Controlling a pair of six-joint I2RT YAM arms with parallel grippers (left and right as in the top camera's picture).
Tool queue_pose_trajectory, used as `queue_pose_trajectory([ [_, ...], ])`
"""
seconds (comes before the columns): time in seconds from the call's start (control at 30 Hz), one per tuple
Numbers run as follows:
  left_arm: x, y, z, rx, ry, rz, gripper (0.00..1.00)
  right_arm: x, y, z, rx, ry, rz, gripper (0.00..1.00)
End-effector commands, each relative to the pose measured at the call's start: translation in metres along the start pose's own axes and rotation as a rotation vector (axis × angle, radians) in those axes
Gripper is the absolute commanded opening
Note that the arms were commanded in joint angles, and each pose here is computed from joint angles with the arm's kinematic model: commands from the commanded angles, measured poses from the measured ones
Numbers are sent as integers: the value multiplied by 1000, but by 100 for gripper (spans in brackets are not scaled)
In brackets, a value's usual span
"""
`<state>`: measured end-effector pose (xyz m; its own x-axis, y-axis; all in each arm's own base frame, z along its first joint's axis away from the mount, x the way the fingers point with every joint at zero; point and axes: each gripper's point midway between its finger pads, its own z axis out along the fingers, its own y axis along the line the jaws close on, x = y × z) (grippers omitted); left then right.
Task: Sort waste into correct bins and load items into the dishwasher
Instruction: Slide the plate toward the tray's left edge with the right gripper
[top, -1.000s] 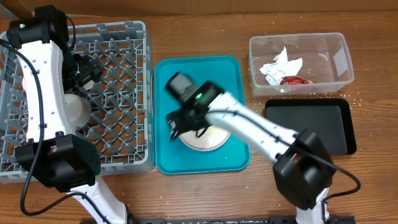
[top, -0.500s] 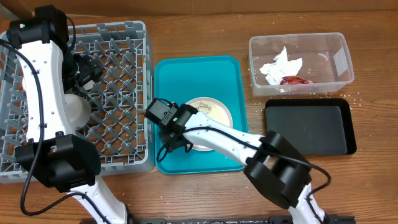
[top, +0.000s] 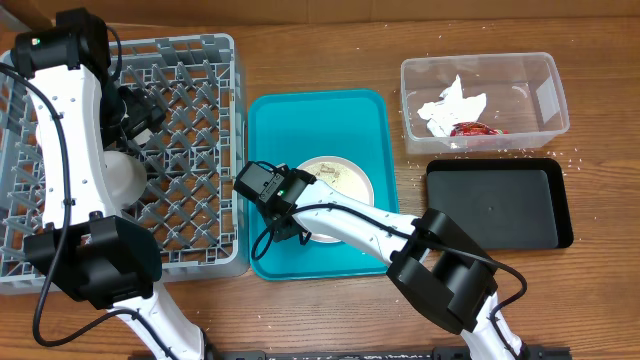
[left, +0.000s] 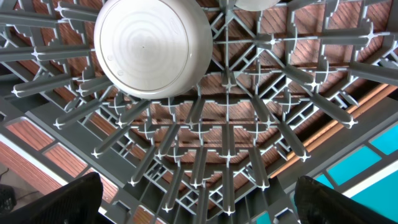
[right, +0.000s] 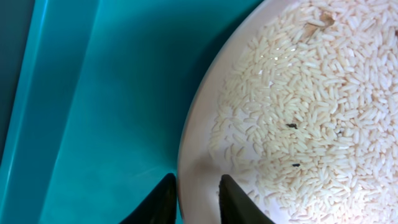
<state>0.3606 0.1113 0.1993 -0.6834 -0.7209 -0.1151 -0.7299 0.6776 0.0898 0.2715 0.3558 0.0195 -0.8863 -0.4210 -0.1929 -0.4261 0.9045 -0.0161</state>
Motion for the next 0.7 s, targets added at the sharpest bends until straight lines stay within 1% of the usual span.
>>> queue_pose_trajectory([
  [0.0, -1, 1, -13, 27, -33, -11, 100, -3, -2, -1, 14, -15, 6, 20],
  [0.1, -1, 1, -13, 27, -33, -11, 100, -1, 0, 0, 15, -11, -2, 18],
  [0.4, -1, 1, -13, 28, -33, -11, 100, 7, 4, 7, 24, 7, -18, 17],
  [0.47, -1, 1, -13, 28, -33, -11, 100, 7, 4, 7, 23, 7, -18, 13],
  [0.5, -1, 1, -13, 28, -33, -11, 100, 7, 4, 7, 23, 7, -19, 9],
  [0.57, -1, 1, -13, 28, -33, -11, 100, 7, 4, 7, 24, 7, -18, 4],
  [0.67, -1, 1, -13, 27, -33, -11, 100, 7, 2, 6, 34, 9, -18, 4],
])
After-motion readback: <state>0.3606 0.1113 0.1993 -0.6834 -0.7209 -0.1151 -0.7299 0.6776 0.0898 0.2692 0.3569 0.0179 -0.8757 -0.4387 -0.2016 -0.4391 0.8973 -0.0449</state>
